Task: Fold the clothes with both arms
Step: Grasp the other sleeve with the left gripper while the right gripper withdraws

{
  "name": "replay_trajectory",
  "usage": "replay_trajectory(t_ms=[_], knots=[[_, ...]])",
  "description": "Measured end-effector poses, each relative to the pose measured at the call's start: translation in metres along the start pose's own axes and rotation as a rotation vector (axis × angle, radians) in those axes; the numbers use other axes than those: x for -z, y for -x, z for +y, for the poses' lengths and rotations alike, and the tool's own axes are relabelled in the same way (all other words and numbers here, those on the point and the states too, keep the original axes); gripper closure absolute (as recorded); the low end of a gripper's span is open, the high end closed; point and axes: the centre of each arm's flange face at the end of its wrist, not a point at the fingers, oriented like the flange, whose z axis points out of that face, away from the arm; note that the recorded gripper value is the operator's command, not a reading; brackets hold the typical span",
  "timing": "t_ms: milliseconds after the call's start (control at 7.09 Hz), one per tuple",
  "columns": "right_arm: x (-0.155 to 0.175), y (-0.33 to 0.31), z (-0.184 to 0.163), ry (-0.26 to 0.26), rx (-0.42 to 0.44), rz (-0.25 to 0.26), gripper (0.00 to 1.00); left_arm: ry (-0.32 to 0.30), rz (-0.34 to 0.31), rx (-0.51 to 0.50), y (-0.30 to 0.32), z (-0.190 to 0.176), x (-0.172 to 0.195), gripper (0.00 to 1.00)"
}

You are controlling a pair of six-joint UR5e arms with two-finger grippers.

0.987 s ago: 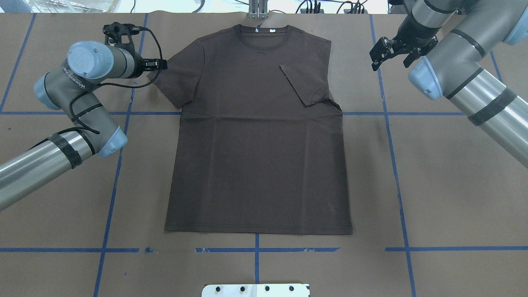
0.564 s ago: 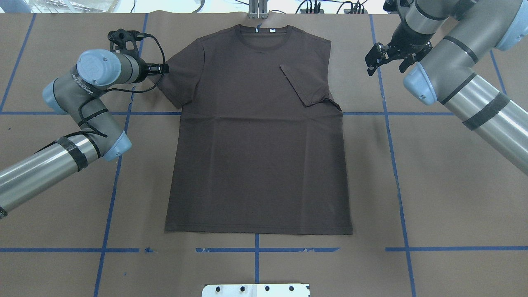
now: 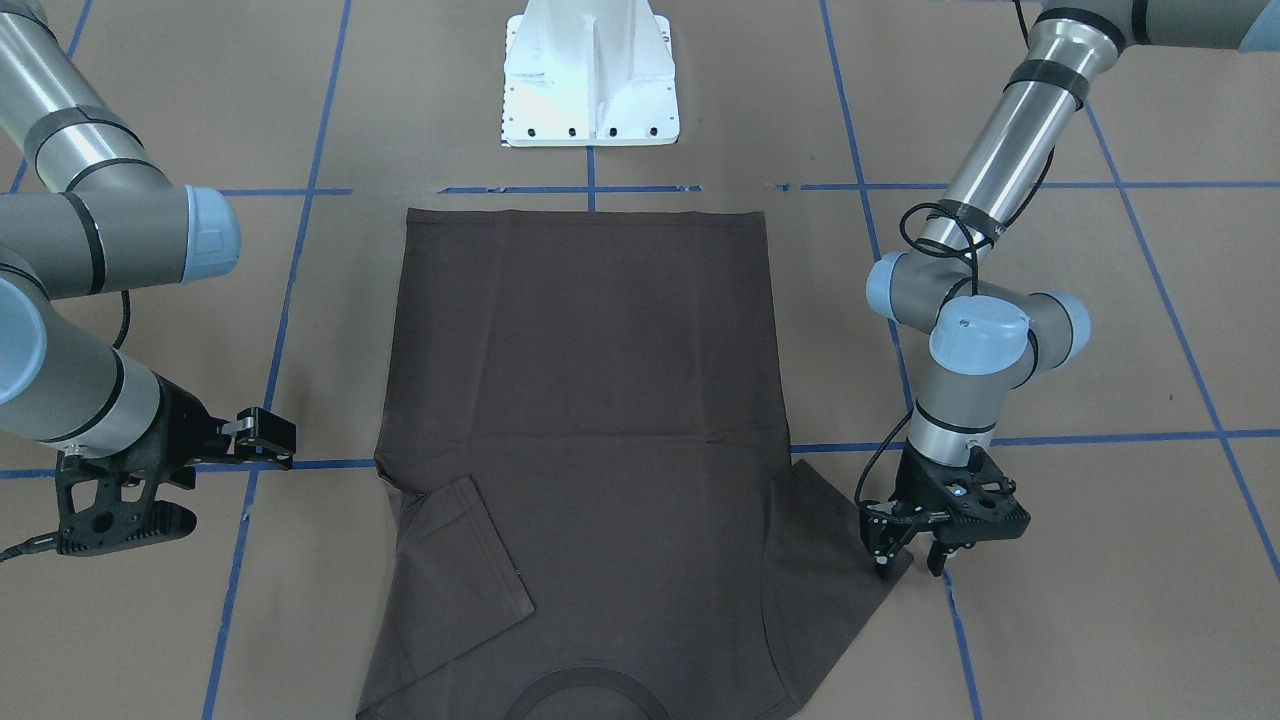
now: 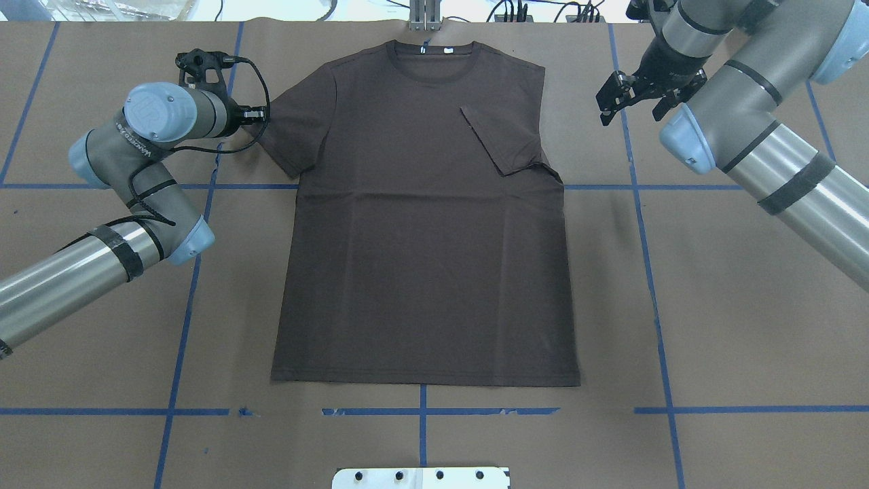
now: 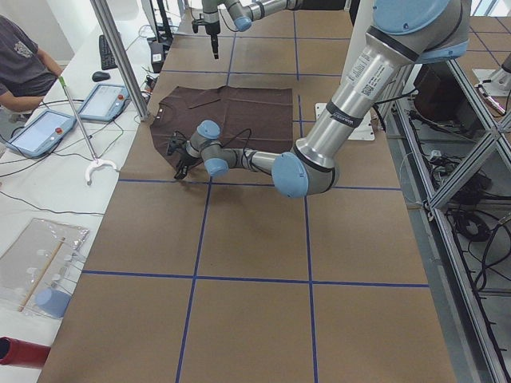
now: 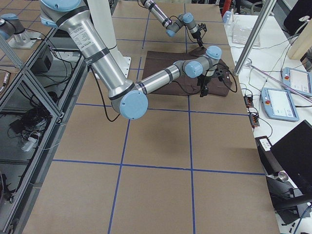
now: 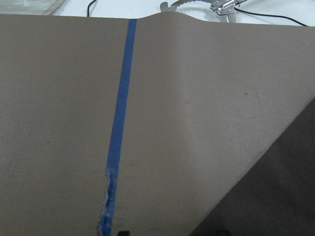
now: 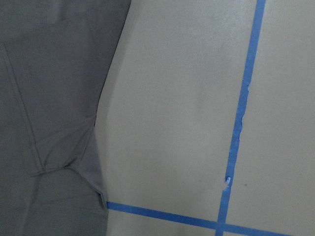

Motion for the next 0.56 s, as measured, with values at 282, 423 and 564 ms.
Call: replay_trajectory(t_ms=[282,423,564], knots=[[0.0002,0.0003,-0.0001,0.0,0.0,0.0,0.0,-0.002,0.013,-0.004,-0.0056,-0.0014,0.0043,0.78],[-0.0001,0.0,0.0,0.0,0.0,0.0,0.0,-0.005,0.018,-0.004,-0.0078,-0.0034,0.0073,0.97],[-0.0008,-0.0001,0.0003,0.001,-0.001,0.0,0.0,-0.008,0.022,-0.005,-0.0098,-0.0048,0.0099,1.0]])
